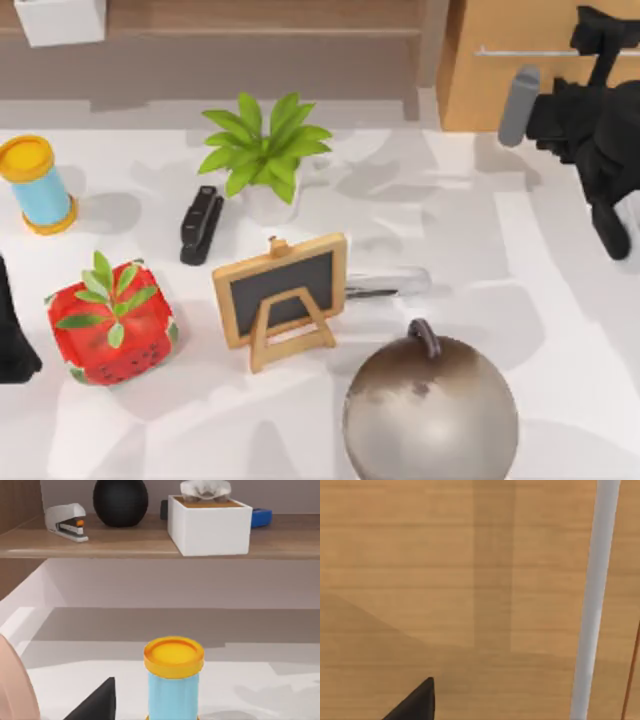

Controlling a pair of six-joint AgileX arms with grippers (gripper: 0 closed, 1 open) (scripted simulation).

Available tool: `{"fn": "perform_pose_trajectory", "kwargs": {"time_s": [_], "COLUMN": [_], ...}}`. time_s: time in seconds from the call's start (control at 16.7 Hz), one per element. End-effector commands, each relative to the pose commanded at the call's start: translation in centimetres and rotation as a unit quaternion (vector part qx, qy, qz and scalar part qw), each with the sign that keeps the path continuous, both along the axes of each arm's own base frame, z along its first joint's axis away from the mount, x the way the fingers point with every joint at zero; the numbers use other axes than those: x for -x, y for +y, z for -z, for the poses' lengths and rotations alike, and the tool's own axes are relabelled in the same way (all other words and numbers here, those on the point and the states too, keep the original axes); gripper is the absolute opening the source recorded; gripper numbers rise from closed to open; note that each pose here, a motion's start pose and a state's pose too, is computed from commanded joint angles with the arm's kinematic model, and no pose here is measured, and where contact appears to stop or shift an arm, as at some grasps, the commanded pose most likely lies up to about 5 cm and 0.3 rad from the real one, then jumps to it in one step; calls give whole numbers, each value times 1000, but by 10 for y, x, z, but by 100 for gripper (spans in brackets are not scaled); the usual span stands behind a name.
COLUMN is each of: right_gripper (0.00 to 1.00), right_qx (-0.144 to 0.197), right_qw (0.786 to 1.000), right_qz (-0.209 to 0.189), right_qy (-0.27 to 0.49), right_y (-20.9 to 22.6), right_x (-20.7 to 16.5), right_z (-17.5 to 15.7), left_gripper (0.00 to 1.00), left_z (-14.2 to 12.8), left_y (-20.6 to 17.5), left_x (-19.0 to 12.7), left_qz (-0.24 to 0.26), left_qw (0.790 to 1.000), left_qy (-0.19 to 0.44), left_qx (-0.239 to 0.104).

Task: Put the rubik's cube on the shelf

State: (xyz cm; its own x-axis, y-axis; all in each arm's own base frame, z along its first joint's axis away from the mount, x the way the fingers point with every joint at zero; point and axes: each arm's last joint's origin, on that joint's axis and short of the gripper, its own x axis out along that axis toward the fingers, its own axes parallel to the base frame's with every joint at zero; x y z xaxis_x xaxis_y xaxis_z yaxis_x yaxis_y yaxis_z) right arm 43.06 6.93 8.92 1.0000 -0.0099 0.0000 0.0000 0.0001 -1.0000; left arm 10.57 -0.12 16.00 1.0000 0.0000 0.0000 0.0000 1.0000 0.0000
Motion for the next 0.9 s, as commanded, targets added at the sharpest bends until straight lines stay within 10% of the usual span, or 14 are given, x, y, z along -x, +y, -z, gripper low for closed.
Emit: {"fn": "perform_pose_trajectory", "kwargs": {"time_s": [0.18,0.9], "right_gripper": [100,10], "right_qx": [0,0], "right_qw": [1000,1000], "right_qz": [0,0], "right_qy": [0,0], "right_y": [0,0], "right_x": [0,0], "right_z": [0,0], "left_gripper": [100,100], "left_z": [0,0], "left_y": [0,0], "left_x": [0,0], "left_qz": [0,0], "left_qw": [1000,1000], "left_qy": [0,0], "left_qx": [0,0]}}
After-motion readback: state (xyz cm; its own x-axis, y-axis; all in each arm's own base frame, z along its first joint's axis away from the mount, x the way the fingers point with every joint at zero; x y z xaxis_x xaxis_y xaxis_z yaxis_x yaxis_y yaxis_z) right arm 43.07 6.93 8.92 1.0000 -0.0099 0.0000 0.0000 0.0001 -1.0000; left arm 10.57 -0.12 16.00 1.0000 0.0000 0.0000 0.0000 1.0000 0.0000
